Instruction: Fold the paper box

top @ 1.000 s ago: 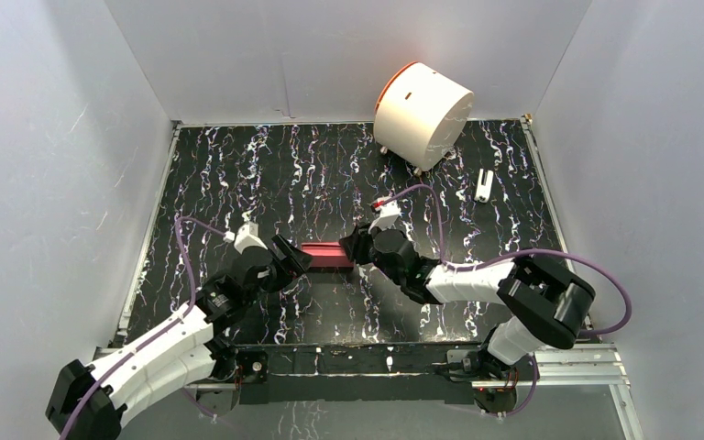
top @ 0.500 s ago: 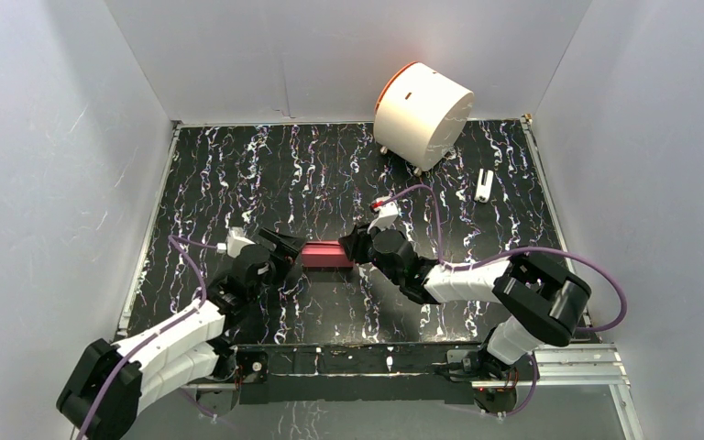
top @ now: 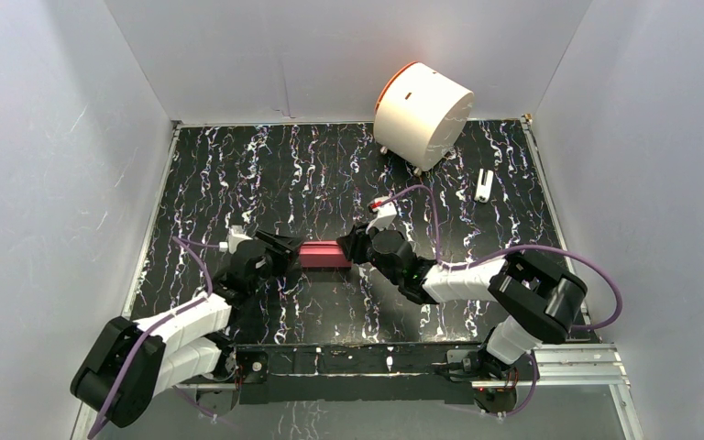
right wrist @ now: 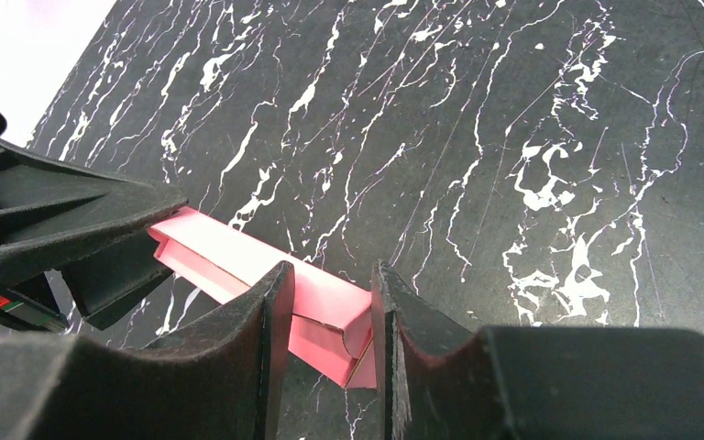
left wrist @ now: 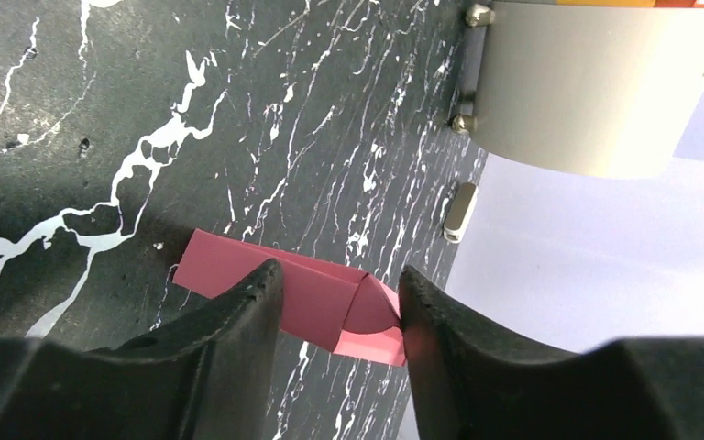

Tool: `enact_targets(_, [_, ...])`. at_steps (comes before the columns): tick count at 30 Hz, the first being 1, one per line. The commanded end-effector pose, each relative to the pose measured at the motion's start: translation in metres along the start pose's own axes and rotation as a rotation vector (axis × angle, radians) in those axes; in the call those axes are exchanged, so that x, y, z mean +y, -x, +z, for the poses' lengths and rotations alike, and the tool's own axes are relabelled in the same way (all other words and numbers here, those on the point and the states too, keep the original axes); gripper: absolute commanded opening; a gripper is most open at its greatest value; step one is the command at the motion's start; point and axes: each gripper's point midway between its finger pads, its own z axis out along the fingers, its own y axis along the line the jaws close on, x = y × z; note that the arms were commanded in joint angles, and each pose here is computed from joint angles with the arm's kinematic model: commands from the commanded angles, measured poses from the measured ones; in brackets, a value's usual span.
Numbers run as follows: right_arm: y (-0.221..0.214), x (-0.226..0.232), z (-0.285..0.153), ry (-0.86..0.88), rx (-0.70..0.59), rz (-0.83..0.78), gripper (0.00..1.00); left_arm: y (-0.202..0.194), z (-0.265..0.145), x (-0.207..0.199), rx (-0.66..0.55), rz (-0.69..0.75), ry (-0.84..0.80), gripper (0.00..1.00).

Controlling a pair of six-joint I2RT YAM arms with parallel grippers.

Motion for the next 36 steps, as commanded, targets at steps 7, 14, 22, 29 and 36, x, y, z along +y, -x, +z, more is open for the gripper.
enact_targets(7, [-0.085, -0.033, -0.018, -0.064, 0.278, -0.114, 0.4, -0.007, -0.011, 0.02, 0.038, -0.025, -0.003, 0.16])
enact_targets(14, [-0.074, -0.021, -0.02, -0.014, 0.257, -0.094, 0.41, -0.011, -0.013, 0.046, 0.059, 0.074, 0.065, 0.12])
enact_targets(22, [-0.068, -0.015, -0.017, 0.004, 0.256, -0.093, 0.43, -0.016, -0.016, 0.079, 0.103, 0.26, 0.143, 0.11])
enact_targets(29, [-0.087, -0.027, -0.016, -0.004, 0.274, -0.112, 0.4, -0.016, -0.023, 0.09, 0.123, 0.386, 0.153, 0.28])
enact_targets(36, [-0.11, -0.042, -0.024, 0.003, 0.292, -0.155, 0.36, -0.021, -0.028, 0.093, 0.157, 0.425, 0.134, 0.43])
